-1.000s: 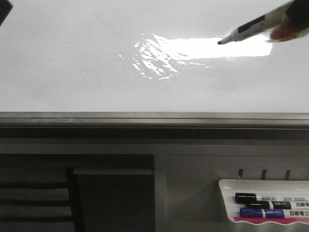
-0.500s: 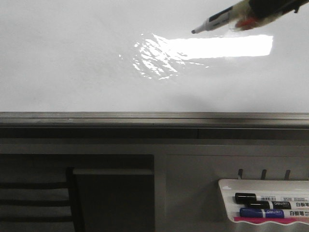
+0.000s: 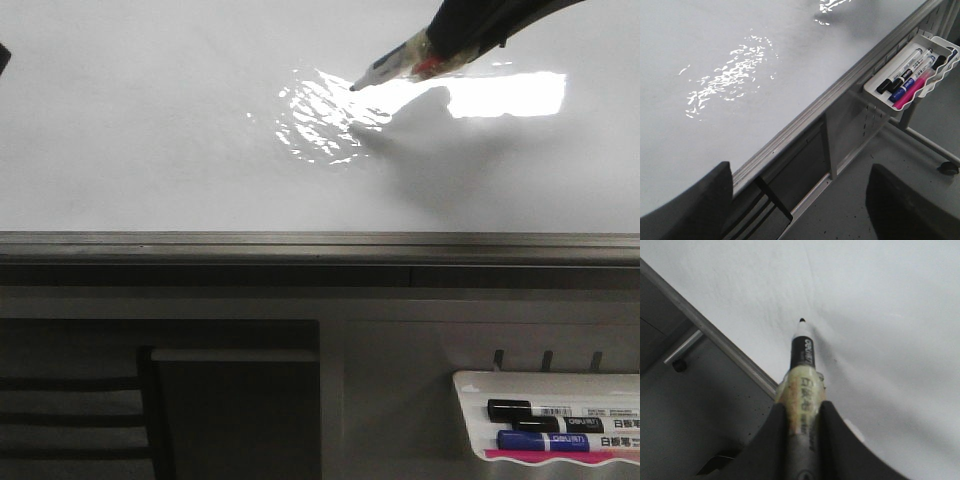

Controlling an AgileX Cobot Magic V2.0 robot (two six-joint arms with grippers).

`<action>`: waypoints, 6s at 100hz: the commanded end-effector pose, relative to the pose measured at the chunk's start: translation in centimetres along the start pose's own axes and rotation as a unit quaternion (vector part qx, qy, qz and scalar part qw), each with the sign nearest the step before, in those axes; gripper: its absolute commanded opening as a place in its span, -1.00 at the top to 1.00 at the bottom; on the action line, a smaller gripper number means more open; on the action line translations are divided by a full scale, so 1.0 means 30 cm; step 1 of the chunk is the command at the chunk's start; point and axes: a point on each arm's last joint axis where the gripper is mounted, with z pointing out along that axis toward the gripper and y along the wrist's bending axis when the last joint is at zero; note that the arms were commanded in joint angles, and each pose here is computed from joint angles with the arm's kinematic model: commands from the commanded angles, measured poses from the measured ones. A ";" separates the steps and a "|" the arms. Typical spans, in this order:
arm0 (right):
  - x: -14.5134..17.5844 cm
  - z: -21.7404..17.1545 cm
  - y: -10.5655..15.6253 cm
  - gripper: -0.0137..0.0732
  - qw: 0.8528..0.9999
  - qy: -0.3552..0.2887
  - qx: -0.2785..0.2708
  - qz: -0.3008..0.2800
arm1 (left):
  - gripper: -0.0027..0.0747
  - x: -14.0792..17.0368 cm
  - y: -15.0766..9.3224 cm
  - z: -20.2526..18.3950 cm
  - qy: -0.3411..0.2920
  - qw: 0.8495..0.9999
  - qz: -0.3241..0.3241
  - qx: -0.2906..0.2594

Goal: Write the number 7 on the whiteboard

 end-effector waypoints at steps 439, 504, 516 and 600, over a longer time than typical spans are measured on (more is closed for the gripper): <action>0.071 -0.385 0.081 -0.23 0.968 0.028 0.065 -0.240 | 0.98 -0.347 -0.113 0.392 0.072 0.982 0.114 0.131; 0.120 -0.406 0.035 -0.23 0.974 0.033 0.104 -0.200 | 0.98 -0.079 0.405 0.266 0.138 0.949 -0.236 -0.157; 0.116 -0.406 0.033 -0.23 0.973 0.028 0.107 -0.201 | 0.98 -0.043 0.426 0.283 0.092 0.943 -0.268 -0.173; 0.100 -0.408 0.027 -0.23 0.973 0.003 0.123 -0.196 | 0.14 -0.013 0.415 0.290 0.077 0.942 -0.273 -0.179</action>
